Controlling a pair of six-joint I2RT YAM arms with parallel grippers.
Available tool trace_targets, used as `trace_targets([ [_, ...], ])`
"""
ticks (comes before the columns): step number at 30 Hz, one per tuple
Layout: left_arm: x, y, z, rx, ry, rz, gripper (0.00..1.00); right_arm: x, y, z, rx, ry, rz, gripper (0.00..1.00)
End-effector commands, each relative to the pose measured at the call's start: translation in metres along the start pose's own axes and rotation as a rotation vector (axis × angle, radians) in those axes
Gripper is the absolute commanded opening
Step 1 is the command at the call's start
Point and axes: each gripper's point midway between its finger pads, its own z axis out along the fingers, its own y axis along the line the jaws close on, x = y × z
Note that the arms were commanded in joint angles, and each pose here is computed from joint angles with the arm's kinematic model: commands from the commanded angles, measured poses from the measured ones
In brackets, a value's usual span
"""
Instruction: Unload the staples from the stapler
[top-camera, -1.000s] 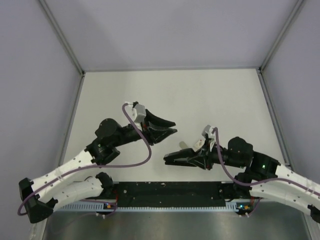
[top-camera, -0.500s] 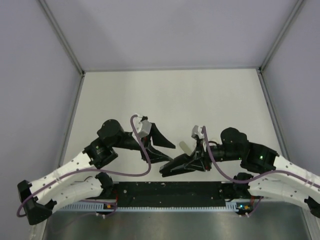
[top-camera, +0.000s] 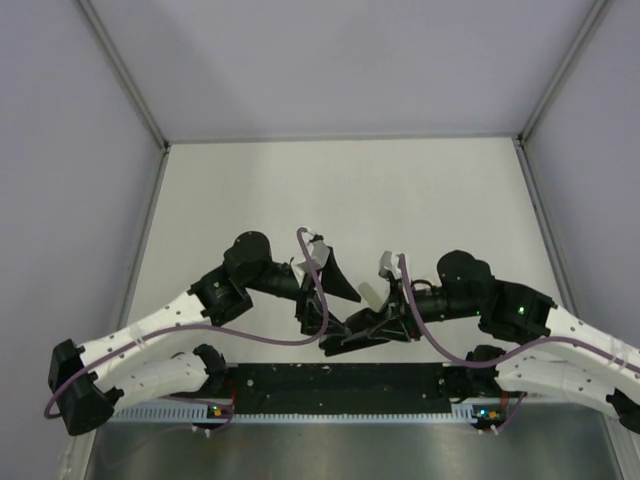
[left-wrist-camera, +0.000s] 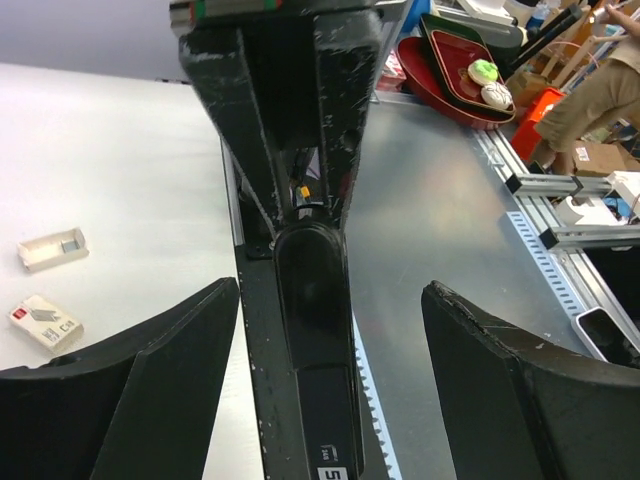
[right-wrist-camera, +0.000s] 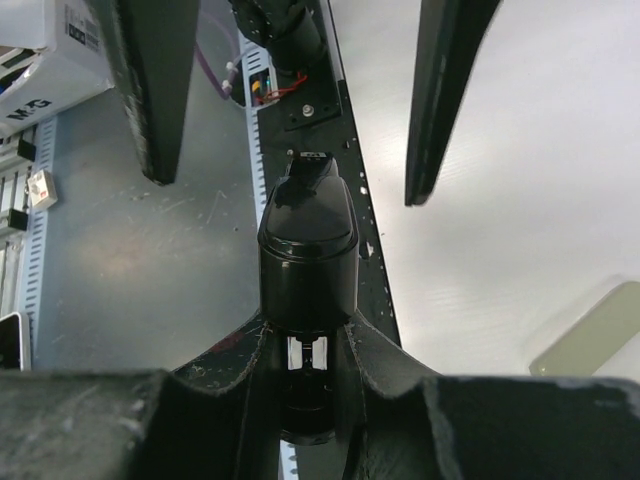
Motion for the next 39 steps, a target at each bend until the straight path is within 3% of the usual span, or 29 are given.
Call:
trace_targets([
  [1, 0.009, 0.009, 0.005, -0.005, 0.02, -0.045, 0.8, -0.048, 0.016, -0.01, -0.046, -0.136, -0.103, 0.0],
  [10, 0.02, 0.019, 0.014, -0.003, 0.067, -0.122, 0.79, -0.042, 0.006, -0.007, -0.003, -0.114, -0.109, 0.0],
  [17, 0.026, 0.022, 0.025, 0.011, 0.096, -0.147, 0.72, -0.038, 0.001, -0.004, 0.015, -0.099, -0.106, 0.0],
  [22, 0.032, 0.029, 0.029, -0.011, 0.119, -0.148, 0.55, -0.038, 0.0, -0.006, 0.023, -0.103, -0.108, 0.0],
  [27, 0.028, 0.034, 0.026, -0.06, 0.126, -0.12, 0.22, -0.033, 0.0, -0.011, 0.036, -0.102, -0.101, 0.0],
  [32, 0.008, 0.034, 0.021, -0.107, 0.067, -0.058, 0.07, -0.025, -0.001, -0.014, 0.048, -0.112, -0.077, 0.0],
  [33, 0.006, 0.035, 0.019, -0.125, 0.053, -0.052, 0.0, -0.022, -0.002, -0.015, 0.053, -0.112, -0.069, 0.0],
  [39, -0.025, 0.035, 0.009, -0.209, -0.071, 0.022, 0.0, -0.013, -0.007, -0.018, 0.087, -0.149, -0.013, 0.0],
])
